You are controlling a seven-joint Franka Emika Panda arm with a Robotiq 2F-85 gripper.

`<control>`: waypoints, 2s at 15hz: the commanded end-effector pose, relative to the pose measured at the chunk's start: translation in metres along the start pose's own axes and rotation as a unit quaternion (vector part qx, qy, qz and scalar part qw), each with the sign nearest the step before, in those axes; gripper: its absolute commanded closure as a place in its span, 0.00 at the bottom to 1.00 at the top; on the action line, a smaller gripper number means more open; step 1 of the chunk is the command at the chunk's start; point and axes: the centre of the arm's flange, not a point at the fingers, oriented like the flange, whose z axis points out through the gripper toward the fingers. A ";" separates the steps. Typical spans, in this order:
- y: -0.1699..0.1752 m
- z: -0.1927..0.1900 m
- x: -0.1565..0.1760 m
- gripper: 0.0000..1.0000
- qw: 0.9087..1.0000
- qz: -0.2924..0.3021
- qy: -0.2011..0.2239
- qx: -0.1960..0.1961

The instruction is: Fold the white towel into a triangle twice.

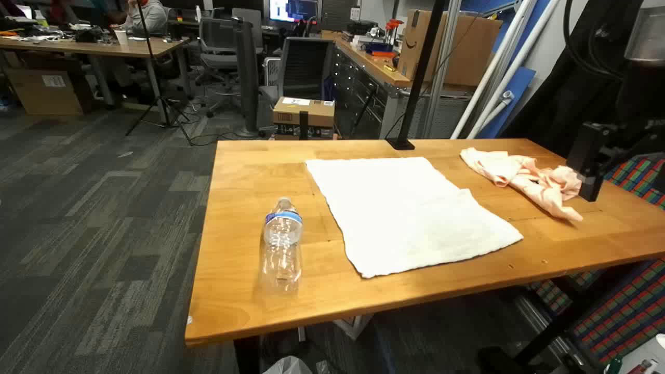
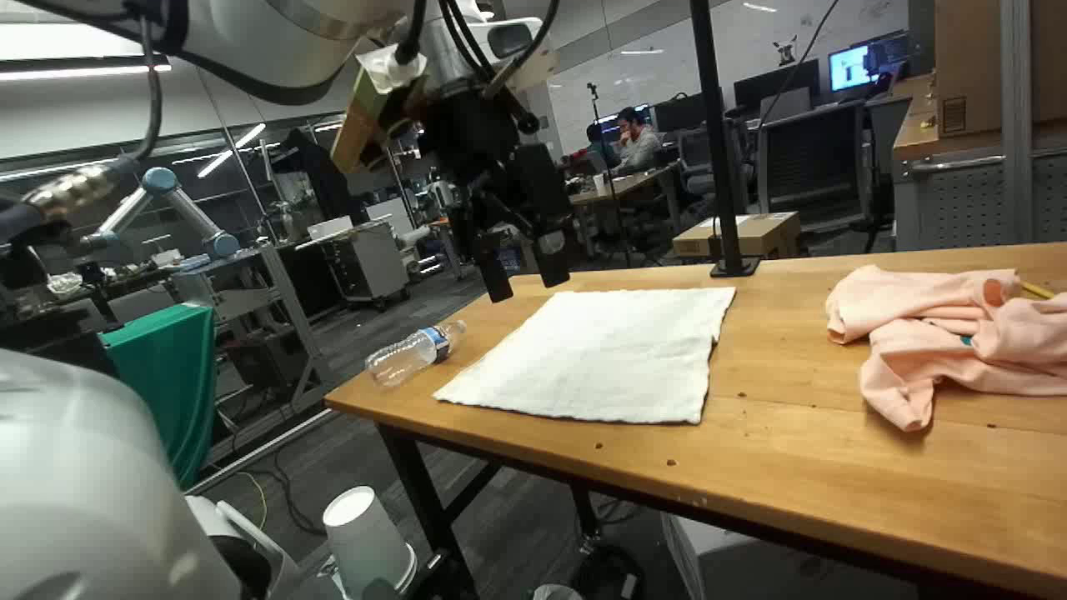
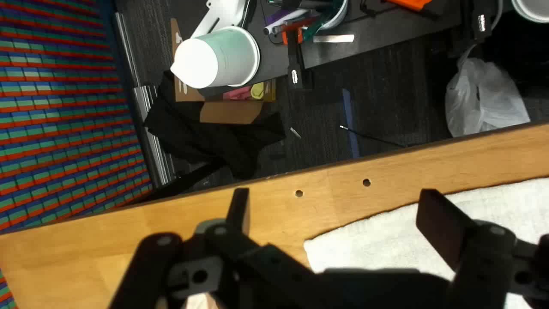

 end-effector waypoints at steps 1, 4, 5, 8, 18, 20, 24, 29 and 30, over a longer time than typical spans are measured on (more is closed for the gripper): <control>0.000 -0.002 0.000 0.00 1.000 0.000 0.002 0.000; 0.001 -0.004 0.000 0.00 1.000 0.001 0.005 0.001; 0.001 -0.004 0.000 0.00 1.000 0.001 0.005 0.001; 0.001 -0.004 0.000 0.00 1.000 0.001 0.005 0.001; 0.001 -0.004 0.000 0.00 1.000 0.001 0.005 0.001; 0.001 -0.004 0.000 0.00 1.000 0.001 0.005 0.001; 0.001 -0.004 0.000 0.00 1.000 0.001 0.005 0.001; 0.000 0.002 0.006 0.00 1.000 -0.007 0.005 0.004; 0.000 0.004 0.010 0.00 1.000 -0.013 0.008 0.008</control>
